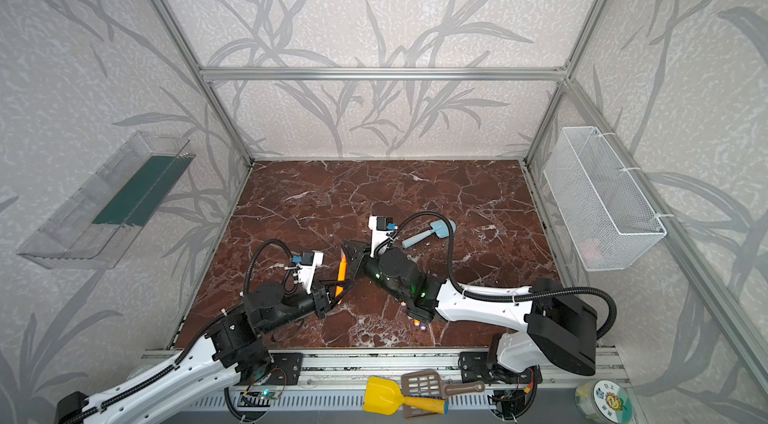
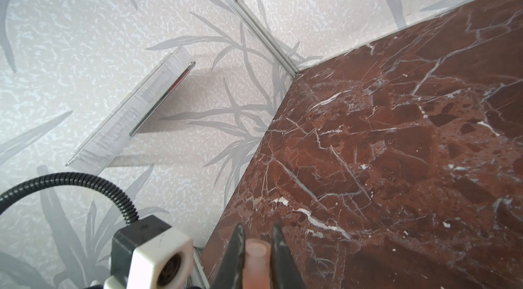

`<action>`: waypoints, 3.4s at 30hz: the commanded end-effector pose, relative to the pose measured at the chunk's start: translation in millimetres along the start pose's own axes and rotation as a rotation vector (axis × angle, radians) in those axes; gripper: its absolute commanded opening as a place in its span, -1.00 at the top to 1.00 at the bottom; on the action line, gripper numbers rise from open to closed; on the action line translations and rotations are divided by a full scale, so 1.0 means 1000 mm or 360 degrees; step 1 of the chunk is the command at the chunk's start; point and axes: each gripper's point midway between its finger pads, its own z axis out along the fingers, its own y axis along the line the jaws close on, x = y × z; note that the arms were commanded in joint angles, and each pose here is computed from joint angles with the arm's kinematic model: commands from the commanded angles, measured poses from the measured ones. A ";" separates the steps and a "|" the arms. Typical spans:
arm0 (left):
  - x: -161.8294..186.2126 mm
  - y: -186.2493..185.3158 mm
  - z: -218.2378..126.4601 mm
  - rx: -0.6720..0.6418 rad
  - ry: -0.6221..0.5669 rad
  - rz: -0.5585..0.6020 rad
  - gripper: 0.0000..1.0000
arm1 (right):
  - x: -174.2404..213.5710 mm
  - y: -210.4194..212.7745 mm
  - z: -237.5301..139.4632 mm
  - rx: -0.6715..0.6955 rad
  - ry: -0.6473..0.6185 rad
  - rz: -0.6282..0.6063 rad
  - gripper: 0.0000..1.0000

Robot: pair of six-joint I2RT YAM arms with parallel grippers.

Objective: Insert the pens into the pen caps

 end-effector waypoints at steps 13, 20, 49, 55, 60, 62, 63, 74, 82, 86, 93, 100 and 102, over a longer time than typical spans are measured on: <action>-0.032 -0.019 -0.008 0.0062 -0.0181 0.0074 1.00 | 0.027 0.027 -0.021 -0.0255 0.0213 0.0154 0.79; -0.035 -0.014 -0.008 0.0001 -0.0194 0.0113 1.00 | 0.047 0.032 -0.031 -0.0122 0.0327 0.0130 0.69; -0.027 -0.028 -0.008 0.0129 -0.0125 0.0176 1.00 | -0.029 0.030 0.008 0.0181 0.0078 -0.0135 -0.12; -0.027 -0.028 -0.008 0.0126 -0.0122 0.0185 1.00 | -0.021 0.031 0.025 0.0172 0.0123 -0.0119 0.13; -0.027 -0.028 -0.008 0.0124 -0.0121 0.0190 1.00 | -0.018 0.030 0.029 0.0172 0.0139 -0.0113 0.52; -0.028 -0.028 -0.008 0.0120 -0.0124 0.0194 1.00 | -0.015 0.029 0.029 0.0164 0.0155 -0.0107 0.69; -0.028 -0.028 -0.008 0.0115 -0.0126 0.0198 1.00 | -0.012 0.028 0.029 0.0159 0.0170 -0.0100 0.77; -0.066 -0.050 -0.015 0.0163 -0.0295 0.0314 1.00 | 0.030 0.032 0.009 0.0006 0.0365 -0.0128 1.00; -0.116 -0.049 -0.018 -0.0075 -0.0421 0.0415 1.00 | 0.065 0.037 -0.017 0.0160 0.0347 -0.0254 1.00; -0.135 -0.036 -0.020 -0.0290 -0.0488 0.0487 1.00 | 0.075 0.026 -0.019 0.0268 0.0314 -0.0176 1.00; -0.142 -0.037 -0.017 -0.0290 -0.0524 0.0498 1.00 | 0.085 0.021 -0.010 0.0334 0.0337 -0.0179 1.00; -0.134 -0.056 -0.027 0.0016 -0.0448 0.0362 1.00 | 0.081 0.053 -0.024 -0.0106 0.0291 -0.0310 1.00; -0.128 -0.062 -0.028 0.0091 -0.0427 0.0362 1.00 | 0.079 0.059 -0.030 -0.0163 0.0302 -0.0332 1.00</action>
